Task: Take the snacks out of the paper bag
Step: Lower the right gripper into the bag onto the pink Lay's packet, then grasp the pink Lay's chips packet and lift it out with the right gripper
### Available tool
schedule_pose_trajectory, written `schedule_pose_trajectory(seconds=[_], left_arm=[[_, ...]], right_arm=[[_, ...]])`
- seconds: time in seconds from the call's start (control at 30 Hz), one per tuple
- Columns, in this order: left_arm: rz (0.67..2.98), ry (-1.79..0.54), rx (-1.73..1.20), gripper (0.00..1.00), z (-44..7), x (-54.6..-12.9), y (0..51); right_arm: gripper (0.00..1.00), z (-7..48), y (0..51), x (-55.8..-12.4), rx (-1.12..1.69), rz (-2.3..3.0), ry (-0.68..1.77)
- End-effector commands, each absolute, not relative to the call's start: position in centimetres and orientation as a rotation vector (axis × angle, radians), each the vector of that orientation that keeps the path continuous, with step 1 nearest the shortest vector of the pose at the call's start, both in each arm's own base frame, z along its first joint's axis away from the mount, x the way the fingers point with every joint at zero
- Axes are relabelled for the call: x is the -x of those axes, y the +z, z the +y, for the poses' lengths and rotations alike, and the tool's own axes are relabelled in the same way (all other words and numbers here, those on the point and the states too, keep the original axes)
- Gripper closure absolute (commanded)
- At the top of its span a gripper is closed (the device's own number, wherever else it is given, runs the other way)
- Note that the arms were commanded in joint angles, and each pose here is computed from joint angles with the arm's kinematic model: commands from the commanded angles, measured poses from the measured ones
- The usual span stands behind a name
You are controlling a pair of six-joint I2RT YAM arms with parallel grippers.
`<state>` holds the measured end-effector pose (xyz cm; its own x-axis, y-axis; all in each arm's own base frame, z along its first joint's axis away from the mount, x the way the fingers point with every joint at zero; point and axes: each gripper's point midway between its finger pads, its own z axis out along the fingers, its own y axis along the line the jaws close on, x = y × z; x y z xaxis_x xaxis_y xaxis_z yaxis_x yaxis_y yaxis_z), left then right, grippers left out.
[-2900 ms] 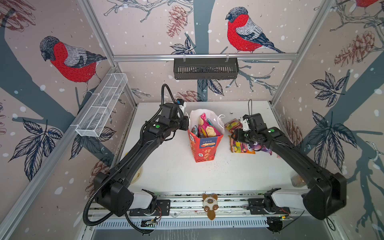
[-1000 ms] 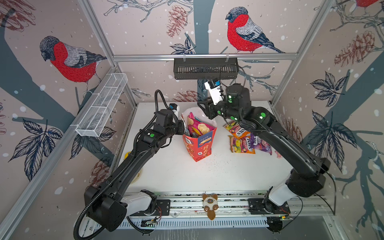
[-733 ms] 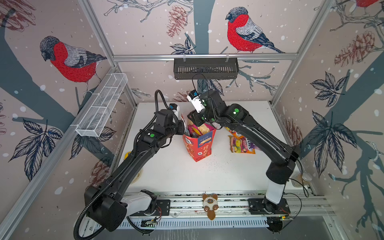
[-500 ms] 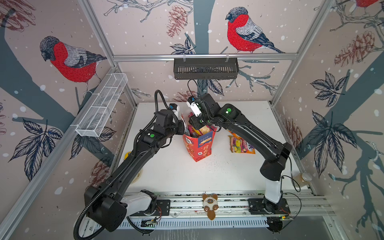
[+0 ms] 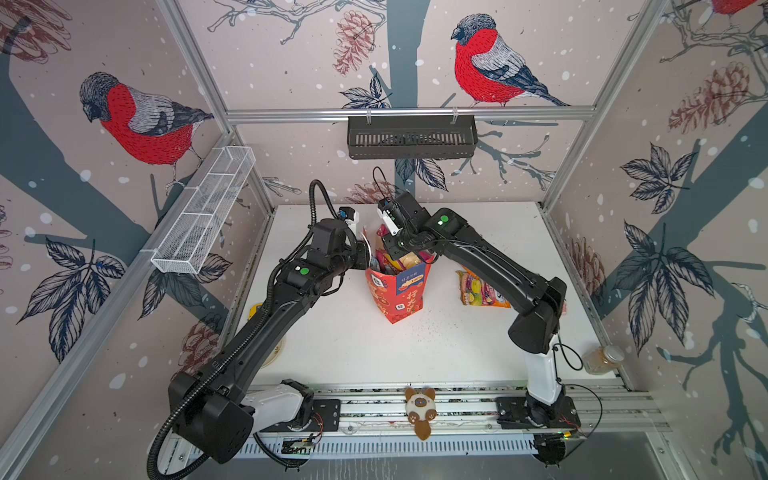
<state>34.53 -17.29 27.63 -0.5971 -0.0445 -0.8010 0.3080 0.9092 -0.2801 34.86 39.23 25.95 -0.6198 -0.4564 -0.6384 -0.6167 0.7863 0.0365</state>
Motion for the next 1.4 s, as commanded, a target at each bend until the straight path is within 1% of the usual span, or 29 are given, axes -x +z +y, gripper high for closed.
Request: schedule_pose_trajectory(seconds=[0.0, 0.23, 0.37, 0.73, 0.83, 0.97, 1.1, 1.17, 1.3, 1.37], left_arm=[[2.115, -0.504, -0.195, 1.0, -17.5, -35.0, 28.9], [2.107, -0.499, -0.198, 1.0, -17.2, -35.1, 29.1], [2.11, -0.497, -0.195, 1.0, -17.1, -35.1, 29.0], [2.11, -0.497, -0.189, 1.0, -16.9, -35.2, 28.9], [2.111, -0.5, -0.192, 1.0, -17.0, -35.2, 28.7], [2.11, -0.504, -0.194, 1.0, -17.1, -35.4, 28.7], [2.112, -0.51, -0.196, 1.0, -17.3, -35.5, 28.6], [2.113, -0.512, -0.197, 1.0, -17.3, -35.5, 28.6], [2.112, -0.523, -0.198, 1.0, -17.5, -35.6, 28.6], [2.113, -0.527, -0.201, 1.0, -17.6, -35.6, 28.6]], right_arm=[[0.54, 39.2, 26.1, -35.8, 0.76, 2.332, 0.321], [0.54, 39.0, 25.2, -36.7, 0.749, 2.345, 0.299], [0.49, 38.9, 24.8, -37.1, 0.748, 2.348, 0.269], [0.47, 38.8, 22.2, -37.5, 0.777, 2.416, 0.24], [0.52, 38.7, 21.9, -37.4, 0.781, 2.428, 0.229], [0.69, 38.6, 22.0, -37.4, 0.774, 2.427, 0.228], [0.83, 38.8, 22.4, -37.5, 0.765, 2.419, 0.236], [0.88, 38.9, 23.0, -37.6, 0.758, 2.405, 0.241], [0.91, 39.4, 24.1, -37.6, 0.76, 2.364, 0.251], [0.94, 39.6, 24.9, -37.6, 0.754, 2.335, 0.254]])
